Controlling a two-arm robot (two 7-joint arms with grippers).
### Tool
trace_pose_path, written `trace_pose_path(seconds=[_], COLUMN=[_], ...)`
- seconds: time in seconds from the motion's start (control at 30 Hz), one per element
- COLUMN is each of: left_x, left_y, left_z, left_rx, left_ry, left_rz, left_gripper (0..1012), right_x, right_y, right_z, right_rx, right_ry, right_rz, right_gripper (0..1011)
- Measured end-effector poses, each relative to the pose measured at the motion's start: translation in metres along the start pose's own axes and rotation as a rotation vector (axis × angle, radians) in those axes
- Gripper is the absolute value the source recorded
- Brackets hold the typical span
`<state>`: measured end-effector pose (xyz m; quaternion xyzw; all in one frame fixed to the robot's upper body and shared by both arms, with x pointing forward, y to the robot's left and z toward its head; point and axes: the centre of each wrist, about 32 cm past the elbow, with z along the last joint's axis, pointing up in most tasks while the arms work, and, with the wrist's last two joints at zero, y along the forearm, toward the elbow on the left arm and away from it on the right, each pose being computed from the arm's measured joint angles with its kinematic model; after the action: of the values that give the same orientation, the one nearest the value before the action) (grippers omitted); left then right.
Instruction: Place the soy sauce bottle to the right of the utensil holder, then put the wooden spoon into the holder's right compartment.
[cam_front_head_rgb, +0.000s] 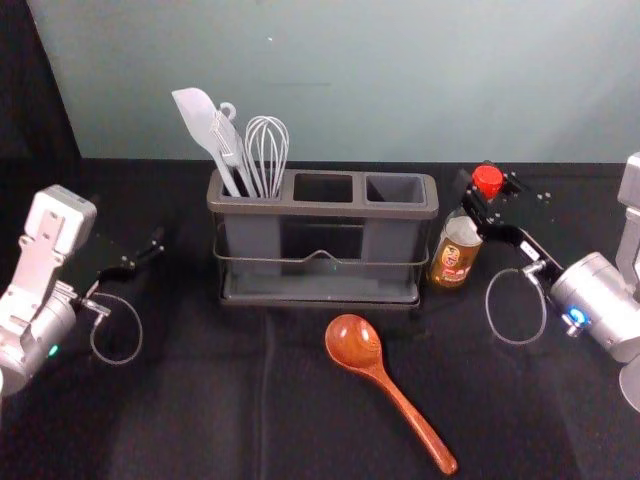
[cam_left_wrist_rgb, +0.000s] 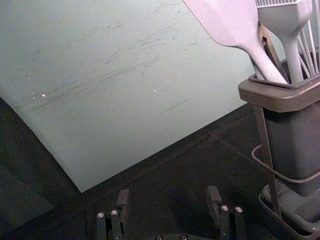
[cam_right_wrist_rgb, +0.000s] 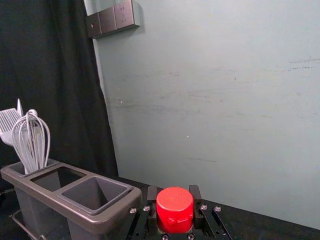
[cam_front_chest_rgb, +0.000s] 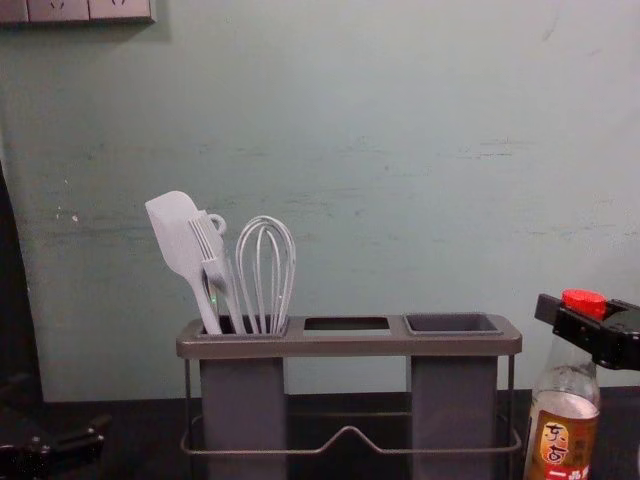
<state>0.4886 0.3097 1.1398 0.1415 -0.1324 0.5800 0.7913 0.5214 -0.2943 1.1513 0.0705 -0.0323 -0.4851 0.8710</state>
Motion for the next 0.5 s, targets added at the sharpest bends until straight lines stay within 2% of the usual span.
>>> trace_pose_path(seconds=[0.5], left_x=[0.0], left_y=[0.0], left_z=[0.0], left_rx=[0.0], left_ry=[0.0], left_rz=[0.0], left_gripper=[1000], right_x=[0.0001], right_y=[0.0021], right_z=[-0.0043], right_rx=[-0.004], right_ry=[0.008], right_rz=[-0.001], right_gripper=[384])
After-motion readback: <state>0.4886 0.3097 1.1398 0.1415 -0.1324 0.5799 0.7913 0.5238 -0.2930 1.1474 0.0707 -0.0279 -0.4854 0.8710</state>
